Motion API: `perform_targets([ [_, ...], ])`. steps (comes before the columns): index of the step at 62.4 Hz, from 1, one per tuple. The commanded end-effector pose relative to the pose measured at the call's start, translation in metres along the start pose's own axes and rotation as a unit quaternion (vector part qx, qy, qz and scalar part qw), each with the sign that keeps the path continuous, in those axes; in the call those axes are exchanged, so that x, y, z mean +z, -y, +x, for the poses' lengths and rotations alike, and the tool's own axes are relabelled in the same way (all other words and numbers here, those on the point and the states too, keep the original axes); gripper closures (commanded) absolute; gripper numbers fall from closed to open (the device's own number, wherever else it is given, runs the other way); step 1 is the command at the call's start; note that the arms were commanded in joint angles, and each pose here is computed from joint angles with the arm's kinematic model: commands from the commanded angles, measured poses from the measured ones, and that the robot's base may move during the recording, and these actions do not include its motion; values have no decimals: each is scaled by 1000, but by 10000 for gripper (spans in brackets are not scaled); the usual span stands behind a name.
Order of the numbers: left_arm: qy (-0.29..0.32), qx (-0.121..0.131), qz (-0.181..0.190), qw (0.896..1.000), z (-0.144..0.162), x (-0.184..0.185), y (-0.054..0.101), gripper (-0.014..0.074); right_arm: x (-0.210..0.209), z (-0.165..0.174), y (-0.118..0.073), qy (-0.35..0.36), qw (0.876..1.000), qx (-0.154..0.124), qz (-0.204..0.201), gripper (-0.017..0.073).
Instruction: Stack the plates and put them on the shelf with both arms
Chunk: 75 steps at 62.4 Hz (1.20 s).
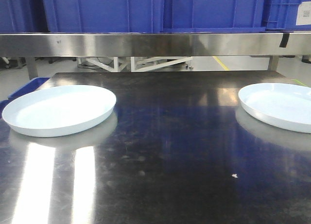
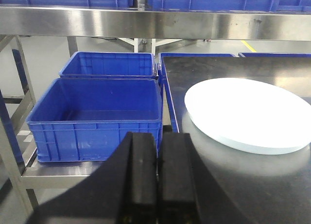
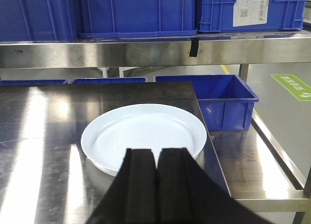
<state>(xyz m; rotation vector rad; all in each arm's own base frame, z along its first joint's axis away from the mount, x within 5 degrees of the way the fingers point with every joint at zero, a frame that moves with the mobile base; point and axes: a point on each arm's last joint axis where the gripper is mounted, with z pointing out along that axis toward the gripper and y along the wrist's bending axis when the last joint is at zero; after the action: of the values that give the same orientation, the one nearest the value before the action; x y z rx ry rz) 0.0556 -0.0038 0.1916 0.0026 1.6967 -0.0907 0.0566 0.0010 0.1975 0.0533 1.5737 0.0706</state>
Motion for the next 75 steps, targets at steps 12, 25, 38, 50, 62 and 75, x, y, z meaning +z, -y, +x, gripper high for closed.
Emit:
perform_targets([
  [12, 43, 0, 1, 999, -1, 0, 0, 510, -3, -14, 0, 62, 998, -7, 3, 503],
  [25, 43, -2, 1, 999, -1, 0, 0, 510, -3, -14, 0, 62, 998, -7, 3, 503],
  [38, 81, -18, 3, 997, -8, -1, 0, 510, -3, -14, 0, 62, 998, -7, 3, 503],
  [50, 132, -27, 5, 991, -17, -3, 0, 510, -3, -14, 0, 62, 998, -7, 3, 503],
  [62, 229, -26, 8, 973, -53, -14, 1, 510, -3, -14, 0, 62, 998, -7, 3, 503],
  [75, 195, 37, -1, 980, -134, -24, 7, 510, -3, -14, 0, 62, 998, -7, 3, 503],
])
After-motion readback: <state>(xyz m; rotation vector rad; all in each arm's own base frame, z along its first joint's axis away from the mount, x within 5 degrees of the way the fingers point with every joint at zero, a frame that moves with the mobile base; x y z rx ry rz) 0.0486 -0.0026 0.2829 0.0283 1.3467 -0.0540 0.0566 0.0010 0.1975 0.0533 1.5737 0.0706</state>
